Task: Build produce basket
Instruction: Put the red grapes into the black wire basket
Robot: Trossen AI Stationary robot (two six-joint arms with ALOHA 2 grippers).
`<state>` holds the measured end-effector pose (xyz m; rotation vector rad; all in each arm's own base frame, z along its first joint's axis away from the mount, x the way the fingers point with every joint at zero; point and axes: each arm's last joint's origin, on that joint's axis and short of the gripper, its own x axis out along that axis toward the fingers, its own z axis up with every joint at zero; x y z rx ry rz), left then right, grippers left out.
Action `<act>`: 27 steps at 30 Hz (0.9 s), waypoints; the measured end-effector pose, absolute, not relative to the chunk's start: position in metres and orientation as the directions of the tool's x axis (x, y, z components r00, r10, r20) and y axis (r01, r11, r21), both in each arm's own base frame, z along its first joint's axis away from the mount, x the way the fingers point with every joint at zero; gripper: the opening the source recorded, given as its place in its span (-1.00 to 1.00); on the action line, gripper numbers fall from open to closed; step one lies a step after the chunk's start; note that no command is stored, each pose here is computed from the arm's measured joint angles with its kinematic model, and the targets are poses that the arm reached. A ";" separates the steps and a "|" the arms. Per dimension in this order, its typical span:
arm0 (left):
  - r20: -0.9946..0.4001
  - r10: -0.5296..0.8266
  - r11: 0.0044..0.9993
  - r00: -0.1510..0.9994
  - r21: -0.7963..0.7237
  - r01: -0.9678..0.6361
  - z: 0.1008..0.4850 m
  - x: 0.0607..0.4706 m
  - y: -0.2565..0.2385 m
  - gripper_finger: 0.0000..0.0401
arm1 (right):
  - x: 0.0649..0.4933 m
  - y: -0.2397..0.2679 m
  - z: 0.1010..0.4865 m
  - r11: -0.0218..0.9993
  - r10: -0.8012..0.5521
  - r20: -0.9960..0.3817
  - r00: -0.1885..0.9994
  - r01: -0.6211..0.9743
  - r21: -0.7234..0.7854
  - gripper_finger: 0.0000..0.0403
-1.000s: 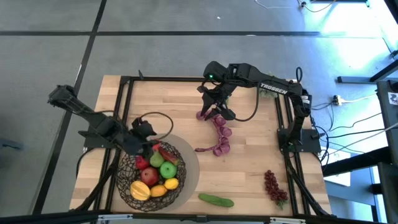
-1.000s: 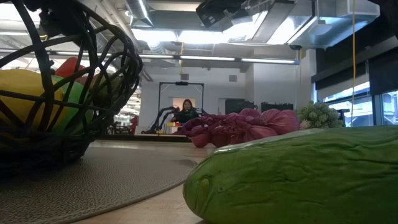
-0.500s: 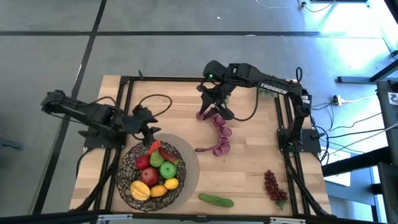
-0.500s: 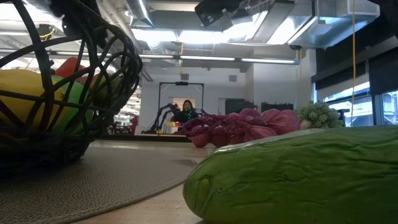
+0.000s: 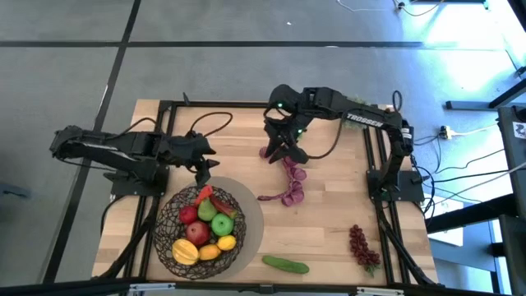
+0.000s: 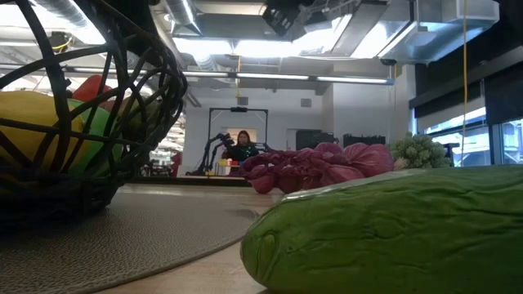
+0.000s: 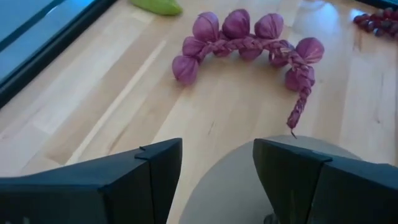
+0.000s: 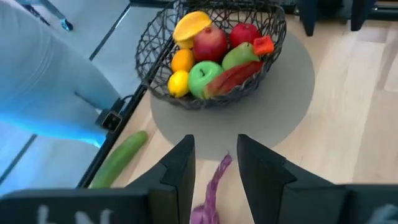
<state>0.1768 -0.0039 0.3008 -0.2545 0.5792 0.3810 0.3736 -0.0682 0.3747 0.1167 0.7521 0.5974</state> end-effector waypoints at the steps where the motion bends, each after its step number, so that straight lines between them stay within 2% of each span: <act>1: -0.570 0.275 0.901 0.774 -0.127 -0.414 0.301 0.178 -0.003 -0.07 | 0.368 -0.067 0.379 0.828 0.548 -0.613 0.569 -0.473 0.301 -0.44; 4: -0.566 0.250 0.908 0.785 -0.143 -0.393 0.302 0.180 0.000 -0.07 | 0.346 -0.060 0.394 0.857 0.499 -0.662 0.559 -0.435 0.278 -0.44; 7: -0.536 0.218 0.915 0.816 -0.180 -0.363 0.305 0.183 0.002 -0.07 | 0.326 -0.050 0.407 0.911 0.393 -0.730 0.559 -0.342 0.229 -0.44; 11: -0.477 0.198 0.940 0.856 -0.156 -0.304 0.311 0.187 0.003 -0.07 | 0.300 -0.031 0.424 0.962 0.265 -0.791 0.552 -0.213 0.173 -0.44; 16: -0.411 0.177 0.956 0.894 -0.145 -0.255 0.318 0.190 0.006 -0.07 | 0.269 -0.012 0.434 0.987 0.111 -0.865 0.489 0.051 0.156 -0.44; 22: -0.427 0.118 0.967 0.897 -0.155 -0.201 0.313 0.200 0.015 -0.07 | 0.251 0.004 0.437 0.945 0.120 -0.896 0.427 0.228 0.235 -0.44; 27: -0.444 0.036 0.982 0.895 -0.149 -0.113 0.311 0.213 0.024 -0.07 | 0.249 0.011 0.436 0.917 0.208 -0.893 0.399 0.238 0.320 -0.44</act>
